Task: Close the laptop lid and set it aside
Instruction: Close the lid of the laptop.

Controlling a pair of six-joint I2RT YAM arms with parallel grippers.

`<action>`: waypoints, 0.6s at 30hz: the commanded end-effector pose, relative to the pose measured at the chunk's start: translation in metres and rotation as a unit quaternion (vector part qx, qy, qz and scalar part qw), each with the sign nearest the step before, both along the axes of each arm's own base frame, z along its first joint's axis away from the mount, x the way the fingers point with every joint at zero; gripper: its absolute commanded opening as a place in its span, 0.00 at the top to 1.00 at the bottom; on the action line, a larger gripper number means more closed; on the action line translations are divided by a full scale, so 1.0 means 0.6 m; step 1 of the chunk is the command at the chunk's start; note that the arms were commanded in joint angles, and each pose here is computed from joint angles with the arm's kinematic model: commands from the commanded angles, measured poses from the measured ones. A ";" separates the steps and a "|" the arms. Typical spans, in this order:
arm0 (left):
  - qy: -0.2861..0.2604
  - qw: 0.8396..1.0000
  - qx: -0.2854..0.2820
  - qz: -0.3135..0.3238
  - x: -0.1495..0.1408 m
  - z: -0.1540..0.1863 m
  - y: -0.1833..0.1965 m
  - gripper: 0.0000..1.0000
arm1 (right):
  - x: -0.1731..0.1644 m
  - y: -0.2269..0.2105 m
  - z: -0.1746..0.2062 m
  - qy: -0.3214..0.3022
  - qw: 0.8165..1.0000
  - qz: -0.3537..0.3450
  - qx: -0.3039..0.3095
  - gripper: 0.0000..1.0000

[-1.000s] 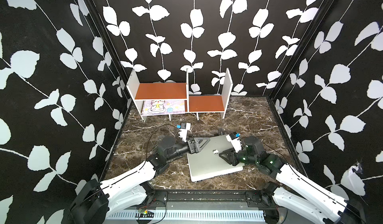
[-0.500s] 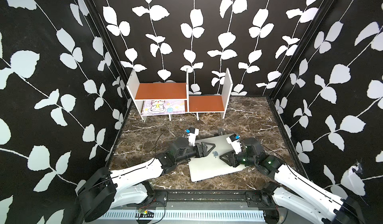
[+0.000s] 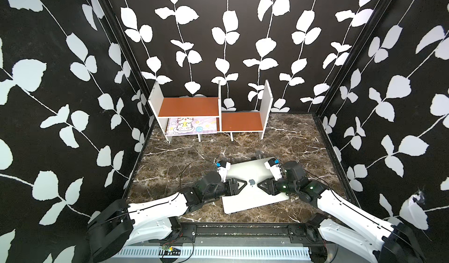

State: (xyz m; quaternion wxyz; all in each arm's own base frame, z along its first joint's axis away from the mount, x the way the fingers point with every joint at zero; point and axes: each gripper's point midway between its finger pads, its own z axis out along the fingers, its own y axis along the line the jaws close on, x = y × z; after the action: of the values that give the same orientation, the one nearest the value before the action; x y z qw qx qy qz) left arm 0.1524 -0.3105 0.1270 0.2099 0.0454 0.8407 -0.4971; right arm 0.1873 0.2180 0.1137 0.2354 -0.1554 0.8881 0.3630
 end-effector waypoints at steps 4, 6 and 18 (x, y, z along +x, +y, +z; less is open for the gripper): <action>0.014 1.000 0.005 0.006 -0.004 -0.045 -0.001 0.49 | 0.005 -0.014 -0.022 0.002 1.000 -0.014 -0.019 0.64; 0.015 1.000 0.018 0.009 -0.005 -0.064 0.006 0.53 | 0.006 -0.015 -0.024 0.003 1.000 -0.015 -0.020 0.64; -0.070 0.996 0.051 -0.018 -0.004 -0.062 0.022 0.48 | 0.008 -0.015 0.018 -0.048 0.999 -0.017 0.015 0.64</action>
State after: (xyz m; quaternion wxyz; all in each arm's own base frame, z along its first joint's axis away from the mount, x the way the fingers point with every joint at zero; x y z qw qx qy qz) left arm 0.1484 -0.3050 0.0911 0.2259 0.0726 0.8487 -0.4727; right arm 0.1868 0.2087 0.1092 0.2495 -0.1479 0.8892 0.3537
